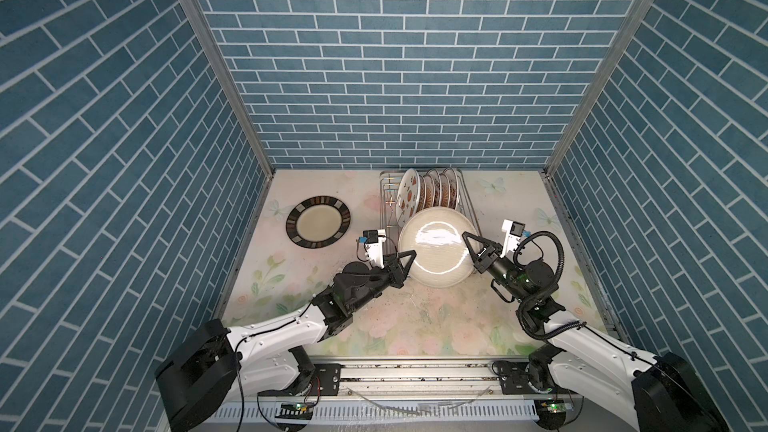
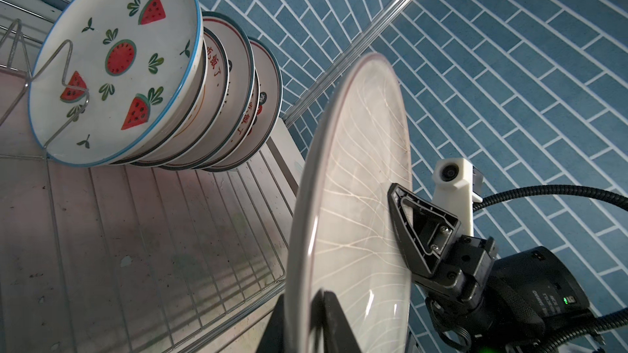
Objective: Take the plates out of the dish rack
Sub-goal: 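Close the left gripper on the glass plate's rim beside the right gripper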
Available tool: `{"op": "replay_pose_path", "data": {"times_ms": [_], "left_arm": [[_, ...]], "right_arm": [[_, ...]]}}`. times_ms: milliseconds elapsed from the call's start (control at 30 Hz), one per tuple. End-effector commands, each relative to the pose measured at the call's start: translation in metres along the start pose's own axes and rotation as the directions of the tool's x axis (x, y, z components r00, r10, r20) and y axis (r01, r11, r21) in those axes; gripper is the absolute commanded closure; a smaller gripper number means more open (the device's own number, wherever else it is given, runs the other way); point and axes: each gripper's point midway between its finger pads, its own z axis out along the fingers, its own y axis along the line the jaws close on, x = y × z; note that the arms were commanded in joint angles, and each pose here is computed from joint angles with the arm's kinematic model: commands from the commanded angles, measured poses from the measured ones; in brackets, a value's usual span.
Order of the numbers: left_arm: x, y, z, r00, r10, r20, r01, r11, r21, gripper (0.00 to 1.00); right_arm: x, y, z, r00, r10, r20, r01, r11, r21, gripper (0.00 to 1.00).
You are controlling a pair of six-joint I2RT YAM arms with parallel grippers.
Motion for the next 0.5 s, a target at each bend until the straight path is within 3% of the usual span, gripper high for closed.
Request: {"op": "replay_pose_path", "data": {"times_ms": [0,67,167,467], "left_arm": [[-0.0049,-0.0263,-0.0013,0.999,0.033,0.007,-0.034,0.995,0.098,0.94],[-0.0050,-0.0266,-0.0019,1.000,0.027,0.010,-0.028,0.994,0.102,1.00],[-0.0060,-0.0236,-0.0028,1.000,0.017,0.014,-0.019,0.996,0.087,1.00],[-0.0108,-0.0190,-0.0051,0.999,-0.030,0.034,0.028,0.998,0.055,1.00]], "right_arm": [[-0.0159,0.0355,0.0042,0.998,-0.047,0.045,0.052,0.990,-0.128,1.00],[-0.0131,0.0348,0.0043,0.998,-0.045,0.034,0.049,0.990,-0.130,1.00],[-0.0125,0.0365,0.0035,0.998,-0.046,0.033,0.051,0.989,-0.140,0.99],[-0.0113,0.0366,0.0048,0.999,-0.047,0.027,0.051,0.988,-0.143,0.82]]}}
